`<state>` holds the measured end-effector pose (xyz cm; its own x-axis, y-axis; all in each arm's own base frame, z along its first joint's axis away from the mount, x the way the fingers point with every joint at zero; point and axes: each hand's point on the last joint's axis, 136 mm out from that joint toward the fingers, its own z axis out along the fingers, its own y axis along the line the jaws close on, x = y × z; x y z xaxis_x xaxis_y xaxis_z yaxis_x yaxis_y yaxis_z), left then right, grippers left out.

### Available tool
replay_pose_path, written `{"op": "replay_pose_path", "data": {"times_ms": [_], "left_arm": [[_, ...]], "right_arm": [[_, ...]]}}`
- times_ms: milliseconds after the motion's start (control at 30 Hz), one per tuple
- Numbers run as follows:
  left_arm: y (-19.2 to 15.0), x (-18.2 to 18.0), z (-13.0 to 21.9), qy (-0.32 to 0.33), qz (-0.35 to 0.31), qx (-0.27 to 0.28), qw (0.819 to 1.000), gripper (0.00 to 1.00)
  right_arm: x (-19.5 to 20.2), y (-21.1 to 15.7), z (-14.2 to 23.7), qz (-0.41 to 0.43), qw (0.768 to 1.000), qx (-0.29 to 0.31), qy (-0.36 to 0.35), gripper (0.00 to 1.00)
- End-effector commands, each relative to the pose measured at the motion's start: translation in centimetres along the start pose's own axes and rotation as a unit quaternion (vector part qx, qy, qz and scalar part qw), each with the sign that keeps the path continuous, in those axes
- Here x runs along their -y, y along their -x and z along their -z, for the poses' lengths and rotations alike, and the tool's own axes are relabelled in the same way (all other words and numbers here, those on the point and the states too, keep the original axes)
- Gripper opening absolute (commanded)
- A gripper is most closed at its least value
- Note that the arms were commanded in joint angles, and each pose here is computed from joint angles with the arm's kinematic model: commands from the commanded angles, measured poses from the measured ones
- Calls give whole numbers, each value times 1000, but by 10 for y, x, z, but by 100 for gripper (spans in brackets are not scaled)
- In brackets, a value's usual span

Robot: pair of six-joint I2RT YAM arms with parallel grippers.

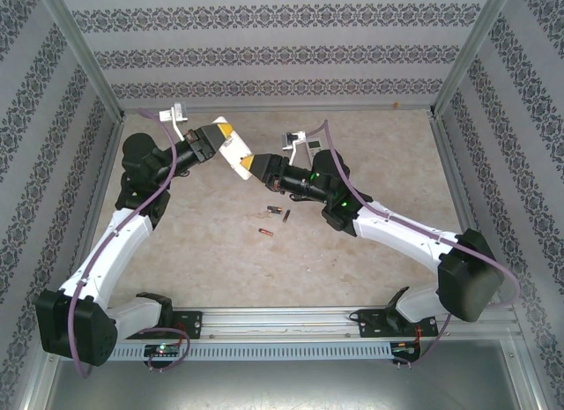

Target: Load the batteries into the remote control

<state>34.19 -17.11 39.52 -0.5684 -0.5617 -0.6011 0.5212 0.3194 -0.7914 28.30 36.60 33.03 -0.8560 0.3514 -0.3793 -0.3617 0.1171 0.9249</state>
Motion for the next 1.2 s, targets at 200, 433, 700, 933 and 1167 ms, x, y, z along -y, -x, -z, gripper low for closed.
{"op": "replay_pose_path", "data": {"times_ms": [200,433,700,933,1167], "left_arm": [[31,31,5,-37,-40,64,996,0],[33,9,6,14,-37,75,996,0],[10,-9,2,24,-15,44,999,0],[-32,-17,-7,36,-10,-5,999,0],[-58,-22,-18,36,-3,-32,999,0]], "right_arm": [[50,-13,9,-31,997,-12,-72,21],[67,-7,31,-34,995,10,-90,9],[214,35,152,-2,923,113,-367,6],[308,31,190,-51,902,71,-423,9],[346,30,221,-95,864,101,-484,14]]}}
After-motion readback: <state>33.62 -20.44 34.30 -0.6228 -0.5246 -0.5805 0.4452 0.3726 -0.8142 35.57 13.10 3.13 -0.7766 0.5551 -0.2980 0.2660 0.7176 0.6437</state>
